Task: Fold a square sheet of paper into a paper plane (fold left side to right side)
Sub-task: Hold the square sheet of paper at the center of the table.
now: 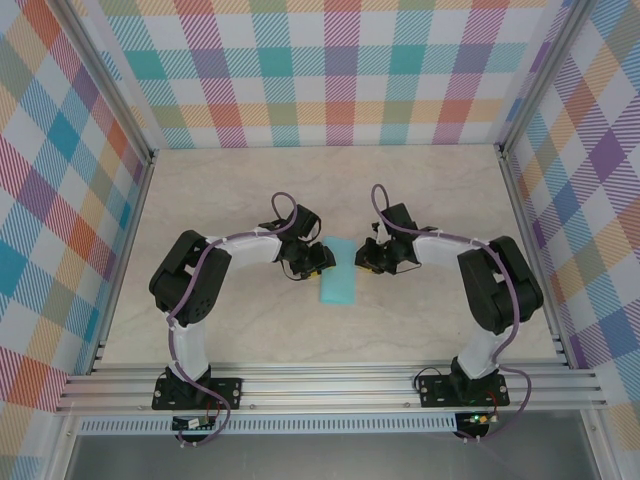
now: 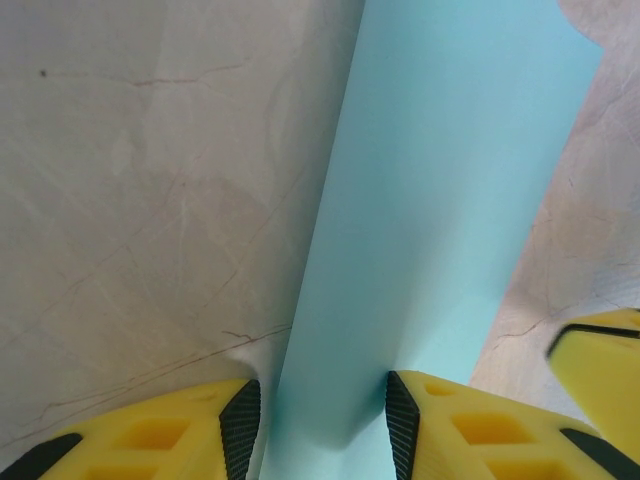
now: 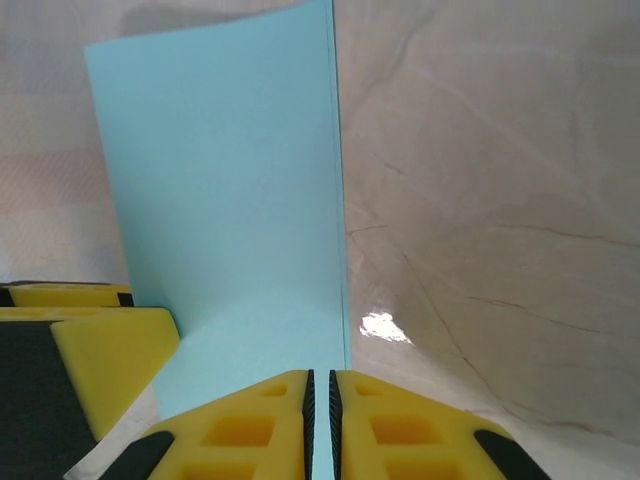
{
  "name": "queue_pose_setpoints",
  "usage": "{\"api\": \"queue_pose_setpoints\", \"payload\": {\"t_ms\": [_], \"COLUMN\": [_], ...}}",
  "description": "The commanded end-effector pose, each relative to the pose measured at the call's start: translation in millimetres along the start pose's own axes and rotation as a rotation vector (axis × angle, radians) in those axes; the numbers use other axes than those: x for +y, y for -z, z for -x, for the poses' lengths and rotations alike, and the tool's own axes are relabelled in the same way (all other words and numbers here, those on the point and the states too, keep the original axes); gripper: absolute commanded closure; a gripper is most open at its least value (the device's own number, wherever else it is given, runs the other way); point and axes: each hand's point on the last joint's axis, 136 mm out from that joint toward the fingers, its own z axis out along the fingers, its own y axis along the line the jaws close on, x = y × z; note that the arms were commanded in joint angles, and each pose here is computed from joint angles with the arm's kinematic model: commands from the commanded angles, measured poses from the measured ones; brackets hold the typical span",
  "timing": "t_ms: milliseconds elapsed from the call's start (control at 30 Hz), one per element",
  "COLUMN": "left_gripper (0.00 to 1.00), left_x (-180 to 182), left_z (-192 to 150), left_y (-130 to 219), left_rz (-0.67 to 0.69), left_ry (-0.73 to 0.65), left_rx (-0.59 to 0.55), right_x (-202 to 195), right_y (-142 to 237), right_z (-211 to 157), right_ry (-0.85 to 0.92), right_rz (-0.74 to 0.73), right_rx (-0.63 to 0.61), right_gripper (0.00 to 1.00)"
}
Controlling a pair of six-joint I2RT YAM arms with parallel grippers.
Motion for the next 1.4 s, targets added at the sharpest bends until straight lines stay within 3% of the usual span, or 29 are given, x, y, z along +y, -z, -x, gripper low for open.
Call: {"api": "queue_pose_setpoints", "payload": {"t_ms": [0,933,1367], "left_gripper": [0.58,0.57,0.57], "left_x": [19.9,16.7,16.3], "left_z": [1.6,0.0,-0.8], "left_y": [-26.6,-29.7,-30.6], "left_rz": [0.075,0.077,0.076], "left_ry": [-0.013,-0.024,-0.027], "left_rx": [-0.020,-0.009,-0.005], "right_x": [-0.4,21.5,7.6], "right_y": [26.0,-9.0,-30.2], "right_z": [9.4,-8.3,-19.0], "right_ry": [0.038,0.047,0.006], "right_rz": [-0.067,0.046,-0.001], "right_rx": [-0.106,0.057,0.135], "right_gripper": [0.86,0.87,0.88]}}
